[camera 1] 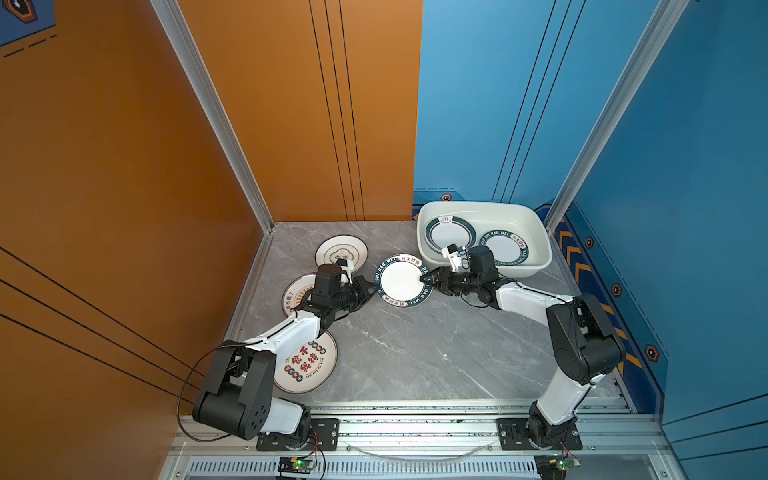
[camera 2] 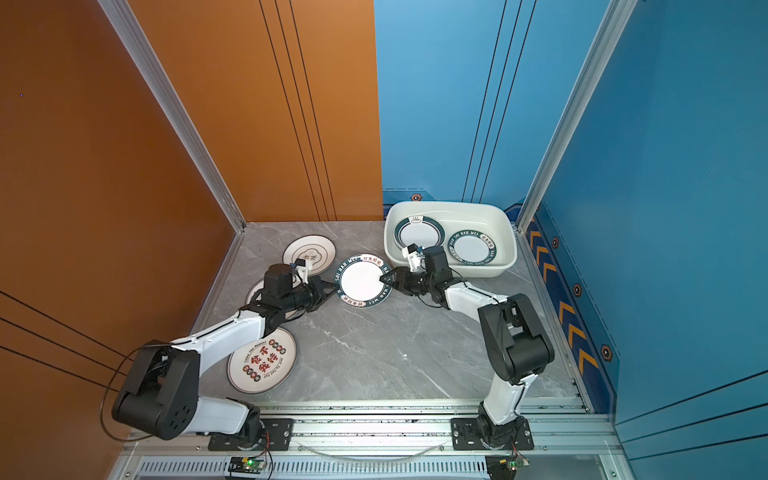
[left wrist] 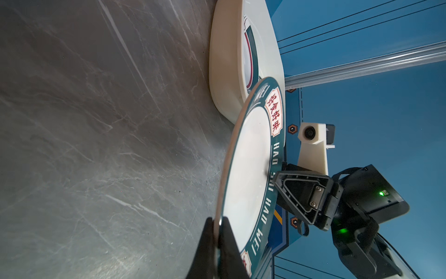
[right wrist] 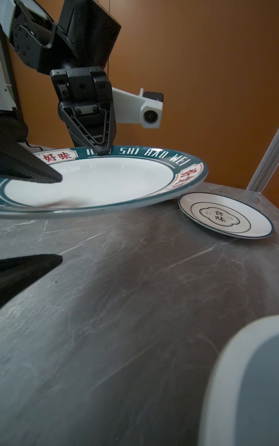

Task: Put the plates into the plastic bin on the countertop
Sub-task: 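Hold the plate upright between both grippers, then carry the plate into the bin with the right gripper while the left releases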

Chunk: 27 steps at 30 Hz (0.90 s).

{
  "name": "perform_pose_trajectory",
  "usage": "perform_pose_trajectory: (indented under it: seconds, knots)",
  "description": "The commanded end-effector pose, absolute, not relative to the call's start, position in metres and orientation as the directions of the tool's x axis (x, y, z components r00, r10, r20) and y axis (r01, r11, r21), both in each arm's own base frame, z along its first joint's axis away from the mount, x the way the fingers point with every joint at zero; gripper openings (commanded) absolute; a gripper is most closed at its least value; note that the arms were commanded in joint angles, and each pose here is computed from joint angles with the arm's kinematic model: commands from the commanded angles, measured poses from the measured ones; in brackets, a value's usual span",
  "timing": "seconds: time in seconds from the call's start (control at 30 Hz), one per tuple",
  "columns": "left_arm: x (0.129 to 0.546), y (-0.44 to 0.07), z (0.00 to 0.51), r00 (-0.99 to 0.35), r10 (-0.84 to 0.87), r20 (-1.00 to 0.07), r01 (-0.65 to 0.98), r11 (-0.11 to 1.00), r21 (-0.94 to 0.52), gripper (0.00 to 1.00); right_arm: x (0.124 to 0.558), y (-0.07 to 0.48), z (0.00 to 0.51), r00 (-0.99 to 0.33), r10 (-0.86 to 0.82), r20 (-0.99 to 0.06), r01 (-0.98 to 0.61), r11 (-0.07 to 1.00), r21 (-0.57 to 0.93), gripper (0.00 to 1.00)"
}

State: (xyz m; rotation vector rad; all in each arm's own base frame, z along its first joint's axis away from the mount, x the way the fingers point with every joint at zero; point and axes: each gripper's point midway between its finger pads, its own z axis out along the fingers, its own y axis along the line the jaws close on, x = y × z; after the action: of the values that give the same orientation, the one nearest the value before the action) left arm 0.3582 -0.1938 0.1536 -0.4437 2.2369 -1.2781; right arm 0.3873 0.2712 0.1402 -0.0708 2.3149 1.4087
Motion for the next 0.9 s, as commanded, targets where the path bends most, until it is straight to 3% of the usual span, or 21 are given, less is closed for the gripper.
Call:
perform_pose_trajectory:
  seconds: [0.0, 0.23, 0.43, 0.57, 0.73, 0.87]
  knots:
    - [0.362, -0.203, 0.17, -0.807, -0.507, -0.302, 0.037, 0.467, -0.884, 0.0, 0.395, 0.284, 0.16, -0.895, 0.178, -0.409, -0.31, 0.41, 0.857, 0.4]
    - [0.364, -0.208, 0.166, -0.818, -0.491, -0.298, 0.039, 0.47, -0.882, 0.0, 0.397, 0.285, 0.164, -0.898, 0.19, -0.396, -0.304, 0.38, 0.874, 0.16]
    - [0.362, -0.209, 0.166, -0.824, -0.481, -0.3, 0.042, 0.475, -0.879, 0.26, 0.411, 0.267, 0.181, -0.88, 0.246, -0.406, -0.296, 0.385, 0.874, 0.04]
    - [0.361, -0.206, 0.166, -0.824, -0.469, -0.319, 0.043, 0.509, -0.86, 0.36, 0.428, 0.24, 0.203, -0.853, 0.301, -0.427, -0.287, 0.412, 0.865, 0.0]
    - [0.359, -0.201, 0.17, -0.819, -0.46, -0.344, 0.046, 0.545, -0.837, 0.53, 0.452, 0.19, 0.225, -0.803, 0.375, -0.462, -0.238, 0.508, 0.827, 0.0]
    - [0.357, -0.196, 0.174, -0.81, -0.445, -0.382, 0.065, 0.579, -0.813, 0.73, 0.469, 0.132, 0.236, -0.735, 0.454, -0.504, -0.133, 0.632, 0.763, 0.0]
